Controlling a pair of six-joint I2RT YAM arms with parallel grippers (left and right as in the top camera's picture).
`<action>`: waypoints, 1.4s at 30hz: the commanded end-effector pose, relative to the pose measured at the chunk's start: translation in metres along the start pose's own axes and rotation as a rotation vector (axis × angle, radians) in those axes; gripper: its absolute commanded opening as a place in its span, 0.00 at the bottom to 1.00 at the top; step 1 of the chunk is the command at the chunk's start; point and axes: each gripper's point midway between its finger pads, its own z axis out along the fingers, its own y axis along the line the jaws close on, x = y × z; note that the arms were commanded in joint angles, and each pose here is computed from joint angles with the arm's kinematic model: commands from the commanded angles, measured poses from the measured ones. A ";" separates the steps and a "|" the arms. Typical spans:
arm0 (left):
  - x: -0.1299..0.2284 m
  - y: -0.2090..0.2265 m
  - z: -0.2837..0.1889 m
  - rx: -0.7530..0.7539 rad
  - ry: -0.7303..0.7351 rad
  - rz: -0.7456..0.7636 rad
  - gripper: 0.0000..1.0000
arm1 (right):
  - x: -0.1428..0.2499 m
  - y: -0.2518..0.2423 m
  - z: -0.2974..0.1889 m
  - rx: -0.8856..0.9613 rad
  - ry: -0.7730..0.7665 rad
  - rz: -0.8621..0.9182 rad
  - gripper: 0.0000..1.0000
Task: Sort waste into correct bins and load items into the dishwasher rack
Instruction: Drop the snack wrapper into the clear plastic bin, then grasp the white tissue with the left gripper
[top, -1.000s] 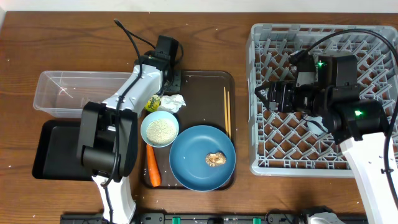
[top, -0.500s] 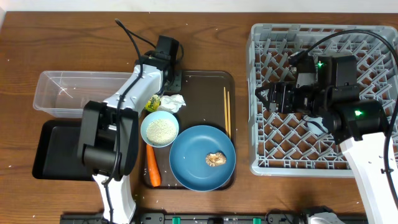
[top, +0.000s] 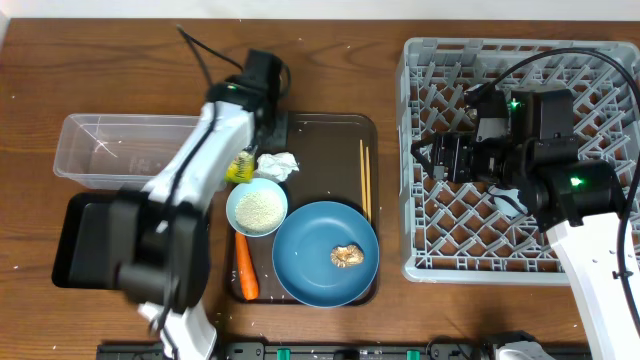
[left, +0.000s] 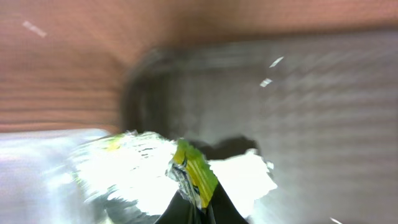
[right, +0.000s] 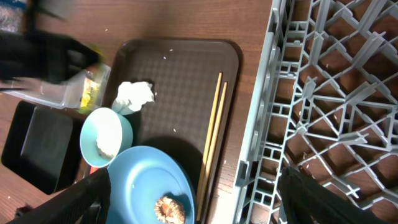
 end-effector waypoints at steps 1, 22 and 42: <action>-0.028 0.011 -0.062 0.006 -0.148 -0.021 0.06 | -0.003 0.003 0.000 0.006 -0.006 -0.020 0.80; -0.014 0.122 -0.075 -0.130 -0.124 -0.264 0.37 | -0.005 0.003 0.000 0.003 -0.015 -0.024 0.80; 0.044 -0.008 -0.015 0.115 0.097 0.080 0.49 | -0.001 0.002 0.000 0.007 0.002 -0.017 0.82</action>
